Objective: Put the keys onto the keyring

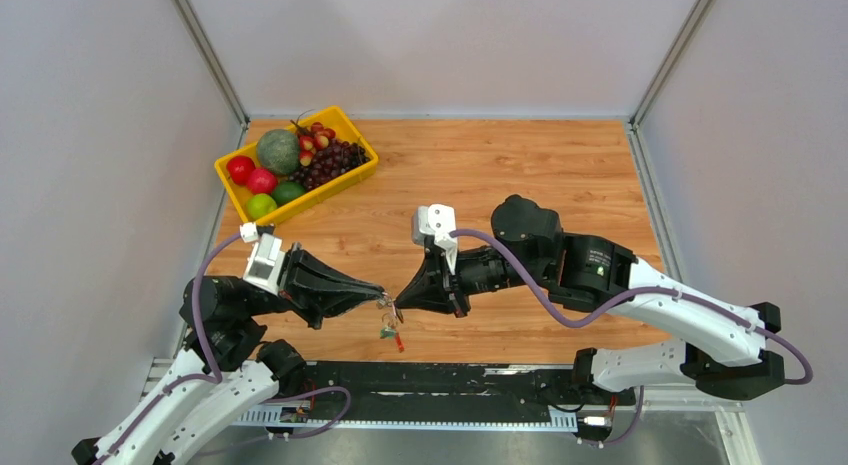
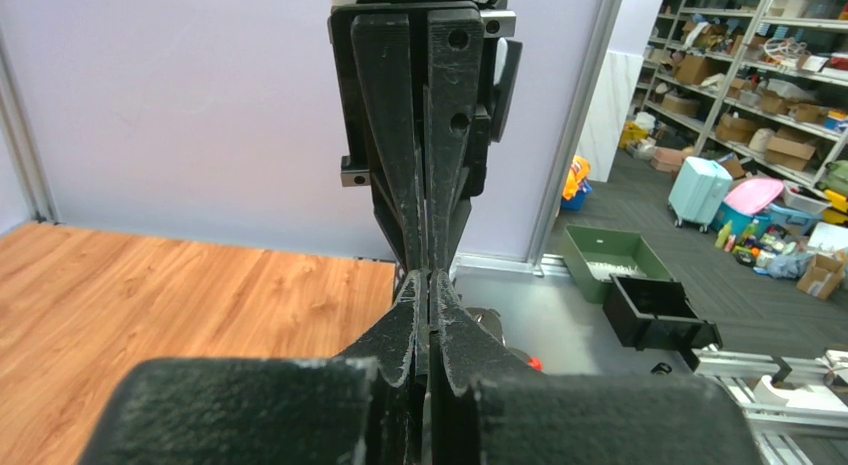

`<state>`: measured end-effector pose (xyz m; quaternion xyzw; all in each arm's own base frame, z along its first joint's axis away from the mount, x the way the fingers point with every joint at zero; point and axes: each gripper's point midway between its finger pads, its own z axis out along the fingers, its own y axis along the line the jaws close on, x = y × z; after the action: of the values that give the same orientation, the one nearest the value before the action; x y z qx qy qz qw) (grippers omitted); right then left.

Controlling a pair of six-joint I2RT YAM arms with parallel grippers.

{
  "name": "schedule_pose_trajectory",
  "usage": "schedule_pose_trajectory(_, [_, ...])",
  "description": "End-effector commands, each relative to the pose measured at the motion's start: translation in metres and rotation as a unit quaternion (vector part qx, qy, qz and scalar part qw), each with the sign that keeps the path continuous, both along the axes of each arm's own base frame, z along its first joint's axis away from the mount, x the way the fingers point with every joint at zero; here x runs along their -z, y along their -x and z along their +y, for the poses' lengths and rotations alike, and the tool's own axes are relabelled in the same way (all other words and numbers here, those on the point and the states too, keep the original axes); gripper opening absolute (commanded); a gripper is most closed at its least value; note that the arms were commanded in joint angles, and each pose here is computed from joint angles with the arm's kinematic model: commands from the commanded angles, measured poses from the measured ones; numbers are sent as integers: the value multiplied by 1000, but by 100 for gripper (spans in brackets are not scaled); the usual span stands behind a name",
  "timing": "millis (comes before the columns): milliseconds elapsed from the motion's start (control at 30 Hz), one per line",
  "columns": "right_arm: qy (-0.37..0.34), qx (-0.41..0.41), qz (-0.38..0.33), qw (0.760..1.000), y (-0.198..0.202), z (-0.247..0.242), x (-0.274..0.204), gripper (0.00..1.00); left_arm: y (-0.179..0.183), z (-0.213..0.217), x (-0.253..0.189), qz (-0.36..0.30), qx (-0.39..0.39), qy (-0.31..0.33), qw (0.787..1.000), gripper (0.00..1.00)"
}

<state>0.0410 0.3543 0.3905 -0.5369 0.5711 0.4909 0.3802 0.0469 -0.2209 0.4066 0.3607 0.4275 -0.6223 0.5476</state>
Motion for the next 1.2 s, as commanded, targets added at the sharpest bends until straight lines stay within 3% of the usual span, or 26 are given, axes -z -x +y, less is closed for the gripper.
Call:
schedule_pose_trajectory(0, [-17,-18,-5,1000,8,0,-4,0,4,9,-24,-24,-10,51,998,0])
schedule_pose_trajectory(533, [-44,-9,-5,999,7,0,-14,6,5,8,-28,-14,5,79,997,0])
schedule_pose_trajectory(700, [-47,0,-10,999,2,4,-15,23,13,9,-30,-22,32,92,995,0])
schedule_pose_trajectory(1033, [-75,11,-25,997,2,-10,-34,29,34,5,-30,-34,112,85,989,0])
schedule_pose_trajectory(1167, [-94,14,-27,995,8,-31,-44,37,42,5,-29,-49,141,73,986,0])
